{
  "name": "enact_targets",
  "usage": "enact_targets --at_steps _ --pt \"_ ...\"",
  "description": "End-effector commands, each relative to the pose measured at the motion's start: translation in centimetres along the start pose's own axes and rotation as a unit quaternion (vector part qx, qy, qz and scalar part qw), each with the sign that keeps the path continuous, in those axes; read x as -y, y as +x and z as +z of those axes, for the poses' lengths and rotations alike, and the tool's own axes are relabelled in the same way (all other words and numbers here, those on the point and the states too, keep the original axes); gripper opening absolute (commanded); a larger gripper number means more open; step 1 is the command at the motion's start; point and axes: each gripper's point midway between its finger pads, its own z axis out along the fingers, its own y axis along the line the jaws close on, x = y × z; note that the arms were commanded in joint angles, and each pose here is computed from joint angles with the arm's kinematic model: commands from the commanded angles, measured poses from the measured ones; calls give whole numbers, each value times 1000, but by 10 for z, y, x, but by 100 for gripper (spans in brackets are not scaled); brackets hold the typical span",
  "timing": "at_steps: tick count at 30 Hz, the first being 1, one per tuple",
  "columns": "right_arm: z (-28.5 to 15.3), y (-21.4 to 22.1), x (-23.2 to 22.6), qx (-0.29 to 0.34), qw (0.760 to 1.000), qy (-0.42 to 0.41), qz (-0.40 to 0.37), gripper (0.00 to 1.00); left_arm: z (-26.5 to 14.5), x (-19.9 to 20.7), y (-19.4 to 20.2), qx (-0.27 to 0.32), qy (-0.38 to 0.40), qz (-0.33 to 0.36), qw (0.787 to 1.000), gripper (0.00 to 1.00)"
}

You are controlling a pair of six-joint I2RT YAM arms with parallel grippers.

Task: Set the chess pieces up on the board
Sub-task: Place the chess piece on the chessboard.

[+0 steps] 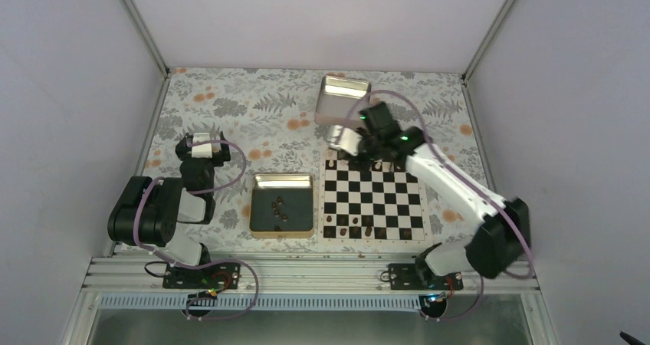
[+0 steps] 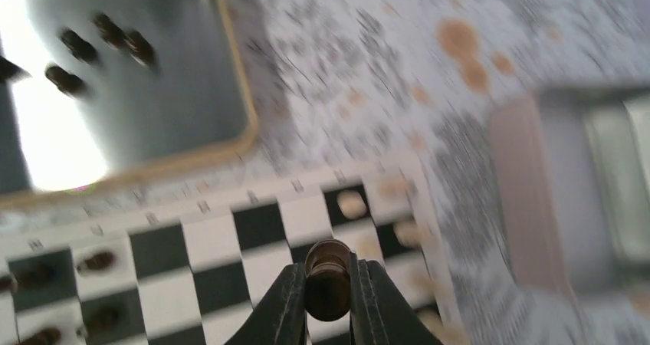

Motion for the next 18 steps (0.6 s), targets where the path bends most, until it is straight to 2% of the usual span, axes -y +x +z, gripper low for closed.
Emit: enact_targets --at_steps 1,4,8,14,18 --pt "-35 79 6 -62 996 37 49 11 0 1 -8 18 0 0 1000 100" --pt "-57 124 2 -84 992 54 75 11 0 1 -7 17 1 0 1000 100" --pt "-80 161 -12 -90 990 75 78 11 0 1 -8 18 0 0 1000 100" --pt "-70 232 -56 -143 985 62 74 10 0 2 -8 19 1 1 1000 100" --pt "-71 253 -65 -166 981 59 84 10 0 2 -8 18 0 1 1000 100"
